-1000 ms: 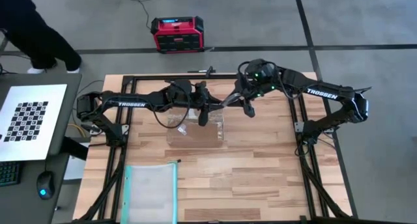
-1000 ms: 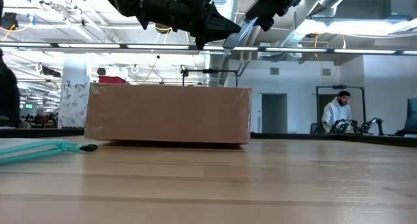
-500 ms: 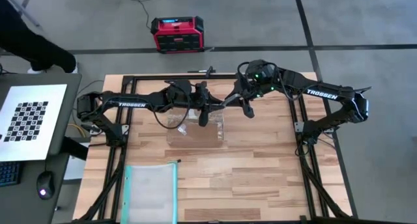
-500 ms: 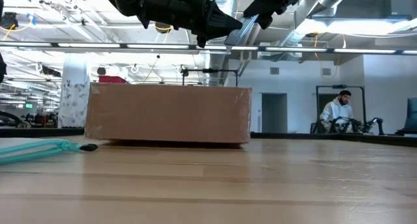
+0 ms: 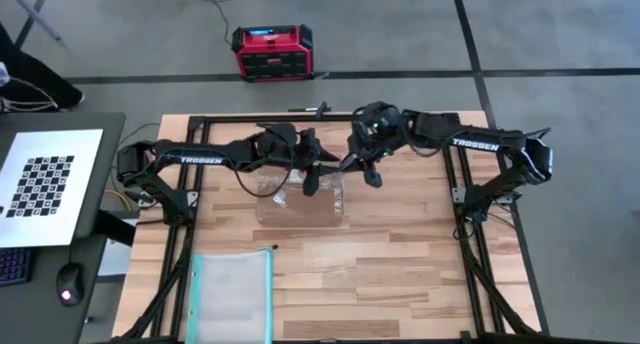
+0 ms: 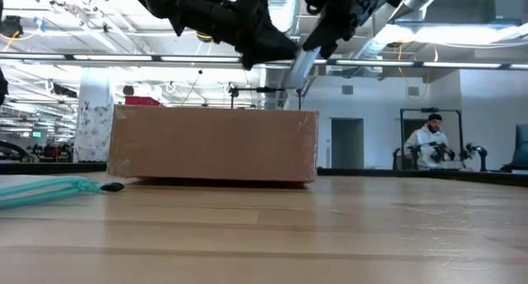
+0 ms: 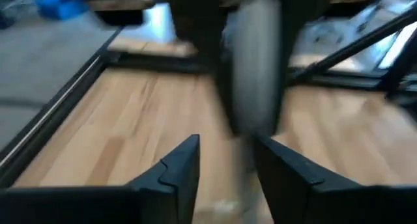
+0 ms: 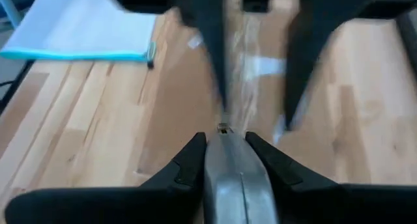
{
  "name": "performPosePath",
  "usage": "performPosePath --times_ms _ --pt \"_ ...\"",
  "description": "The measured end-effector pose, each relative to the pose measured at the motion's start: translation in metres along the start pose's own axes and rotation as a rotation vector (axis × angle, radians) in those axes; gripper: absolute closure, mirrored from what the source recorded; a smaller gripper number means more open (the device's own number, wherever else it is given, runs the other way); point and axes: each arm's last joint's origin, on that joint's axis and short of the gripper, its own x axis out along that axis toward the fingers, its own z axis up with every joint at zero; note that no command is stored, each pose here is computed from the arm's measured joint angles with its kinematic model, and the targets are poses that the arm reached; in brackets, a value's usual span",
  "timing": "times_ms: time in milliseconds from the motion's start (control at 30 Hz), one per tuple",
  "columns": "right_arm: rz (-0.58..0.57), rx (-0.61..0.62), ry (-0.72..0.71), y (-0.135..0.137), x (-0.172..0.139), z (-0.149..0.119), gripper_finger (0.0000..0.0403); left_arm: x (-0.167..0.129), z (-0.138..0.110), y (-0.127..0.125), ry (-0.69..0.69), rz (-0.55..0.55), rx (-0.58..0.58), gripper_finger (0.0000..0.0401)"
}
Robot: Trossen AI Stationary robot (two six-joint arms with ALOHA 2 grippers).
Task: Unpack boxes
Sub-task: Open the cardboard box using the gray cutter
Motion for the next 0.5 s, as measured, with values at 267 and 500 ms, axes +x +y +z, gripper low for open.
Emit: performPosePath --times_ms 267,500 --pt "-0.021 -0.012 0.018 -0.003 0.022 0.000 0.0331 -0.004 -0.029 0.000 0.296 0.015 0.018 0.0260" --pt "-0.063 -0.029 0.013 -0.007 0.037 0.001 0.0331 -0.010 -0.043 -0.001 0.452 0.006 0.036 0.0264"
